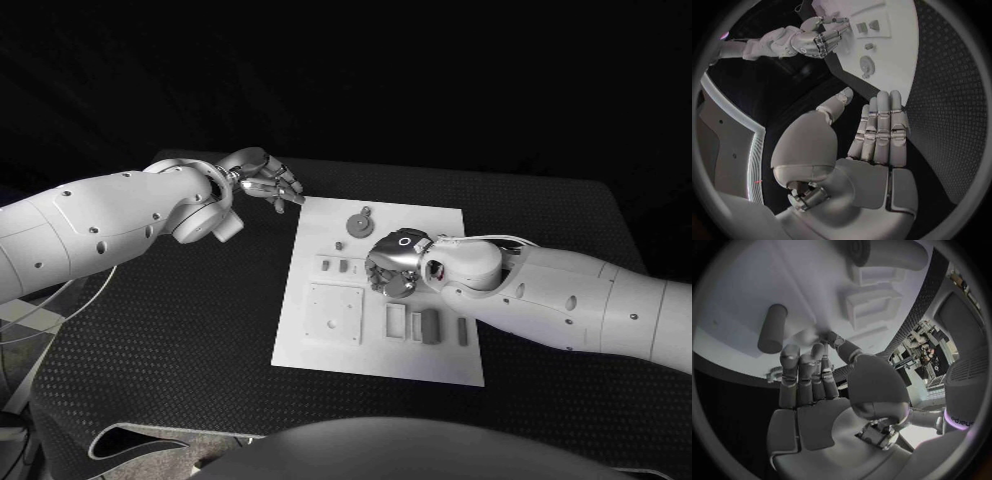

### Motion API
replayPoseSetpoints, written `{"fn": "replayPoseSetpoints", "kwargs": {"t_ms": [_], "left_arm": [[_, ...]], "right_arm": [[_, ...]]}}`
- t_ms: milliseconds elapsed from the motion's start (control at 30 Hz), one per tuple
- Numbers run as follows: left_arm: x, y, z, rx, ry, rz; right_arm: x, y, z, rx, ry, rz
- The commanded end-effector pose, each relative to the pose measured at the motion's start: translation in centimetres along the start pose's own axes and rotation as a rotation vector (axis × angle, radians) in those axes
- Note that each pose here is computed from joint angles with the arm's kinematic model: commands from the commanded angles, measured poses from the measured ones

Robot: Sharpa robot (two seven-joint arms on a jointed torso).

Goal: Assemble the parts on the task board

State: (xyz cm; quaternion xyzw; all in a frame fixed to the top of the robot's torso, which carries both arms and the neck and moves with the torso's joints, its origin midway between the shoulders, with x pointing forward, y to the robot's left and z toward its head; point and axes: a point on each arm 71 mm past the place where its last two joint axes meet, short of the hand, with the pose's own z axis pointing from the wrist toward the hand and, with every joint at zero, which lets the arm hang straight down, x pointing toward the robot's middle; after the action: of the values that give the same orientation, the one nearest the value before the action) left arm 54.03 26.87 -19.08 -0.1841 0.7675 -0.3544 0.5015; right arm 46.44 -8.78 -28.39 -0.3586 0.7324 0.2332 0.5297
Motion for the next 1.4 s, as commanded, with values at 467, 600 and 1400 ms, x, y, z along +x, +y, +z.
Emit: {"fn": "replayPoseSetpoints", "kwargs": {"t_ms": [467, 600, 1400], "left_arm": [[0.09, -0.14, -0.02, 0.010, 0.010, -0.001], [0.14, -0.17, 0.00, 0.011, 0.014, -0.001], [0.16, -0.15, 0.00, 0.011, 0.018, 0.001]], "right_arm": [[1.35, -0.34, -0.28, 0.046, 0.083, -0.047], [1.41, -0.35, -0.27, 0.055, 0.094, -0.056], [1.49, -0.39, -0.31, 0.068, 0.107, -0.031]]}}
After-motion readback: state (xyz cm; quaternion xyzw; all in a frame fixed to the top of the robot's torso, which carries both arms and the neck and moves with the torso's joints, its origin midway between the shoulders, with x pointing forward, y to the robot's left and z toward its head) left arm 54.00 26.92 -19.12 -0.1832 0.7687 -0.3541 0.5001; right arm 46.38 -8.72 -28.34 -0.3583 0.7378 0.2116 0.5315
